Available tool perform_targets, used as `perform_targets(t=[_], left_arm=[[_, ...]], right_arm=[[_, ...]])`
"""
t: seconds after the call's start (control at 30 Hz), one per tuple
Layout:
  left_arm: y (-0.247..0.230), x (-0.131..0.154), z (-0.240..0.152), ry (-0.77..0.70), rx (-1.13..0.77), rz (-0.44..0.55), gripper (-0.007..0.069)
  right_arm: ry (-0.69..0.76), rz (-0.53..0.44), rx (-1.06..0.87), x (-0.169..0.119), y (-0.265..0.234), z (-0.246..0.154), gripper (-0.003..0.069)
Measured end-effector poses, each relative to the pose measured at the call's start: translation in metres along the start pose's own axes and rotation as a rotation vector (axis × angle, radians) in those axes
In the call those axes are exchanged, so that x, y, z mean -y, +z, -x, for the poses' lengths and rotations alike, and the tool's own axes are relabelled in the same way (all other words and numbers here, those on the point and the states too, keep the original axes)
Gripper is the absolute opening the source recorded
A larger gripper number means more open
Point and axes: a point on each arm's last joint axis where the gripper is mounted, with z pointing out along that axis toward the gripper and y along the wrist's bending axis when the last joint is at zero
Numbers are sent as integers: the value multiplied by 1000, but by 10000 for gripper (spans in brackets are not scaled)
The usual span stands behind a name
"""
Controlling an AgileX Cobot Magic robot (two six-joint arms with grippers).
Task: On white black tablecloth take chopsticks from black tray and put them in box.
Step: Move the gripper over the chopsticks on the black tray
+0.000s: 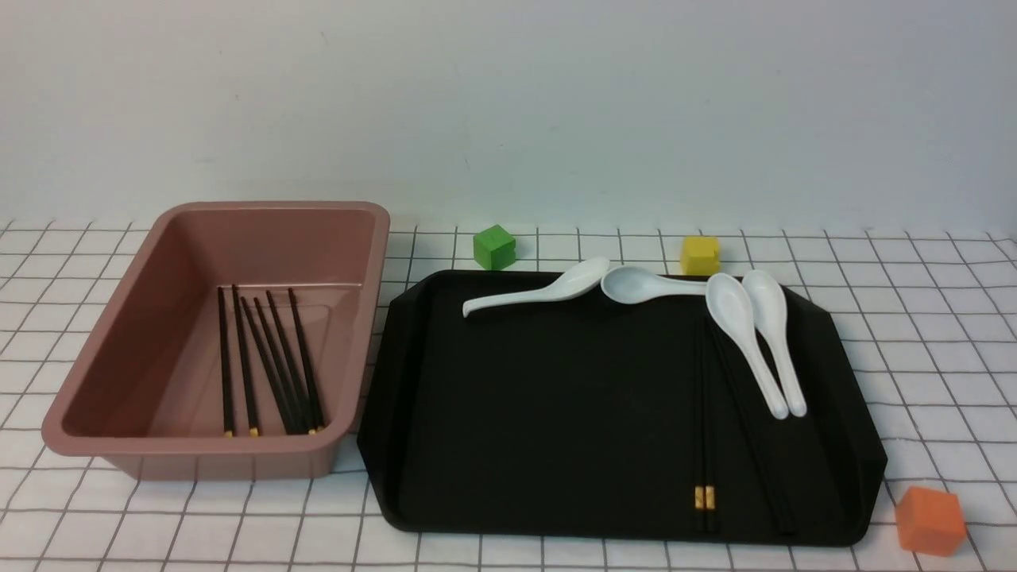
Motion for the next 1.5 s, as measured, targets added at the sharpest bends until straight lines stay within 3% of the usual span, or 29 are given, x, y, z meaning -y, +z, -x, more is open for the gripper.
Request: perform_targets(t=[0.1,0.2,0.3,0.5,0.63,0.77,0.83,0.97,1.1,1.27,1.4,1.5], left_arm=[[0,0,0,0,0,0,145],[0,0,0,0,0,0,148],[0,0,0,0,0,0,151],[0,0,0,0,0,0,153],[0,0,0,0,0,0,153],[0,0,0,0,0,0,155],[0,0,0,0,0,0,156],[0,0,0,0,-1,0,162],[0,0,0,0,-1,0,165],[0,0,0,0,-1,0,165],[0,0,0,0,-1,0,165],[0,0,0,0,-1,0,165]], right_arm=[[415,84,13,-7,0,1,240],[729,150,9,-12,0,4,240],[838,175,19,-13,-1,6,240],[926,199,61,-13,-1,11,240],[845,223,171,-13,-10,35,193],[671,213,227,-18,-18,78,59],[557,189,142,-24,-14,101,-2],[377,73,-394,-30,26,106,1],[320,-32,-818,-26,67,91,5],[278,67,-997,-44,116,88,17],[198,156,-1068,-82,161,89,51],[111,145,-1110,-116,197,87,116]])
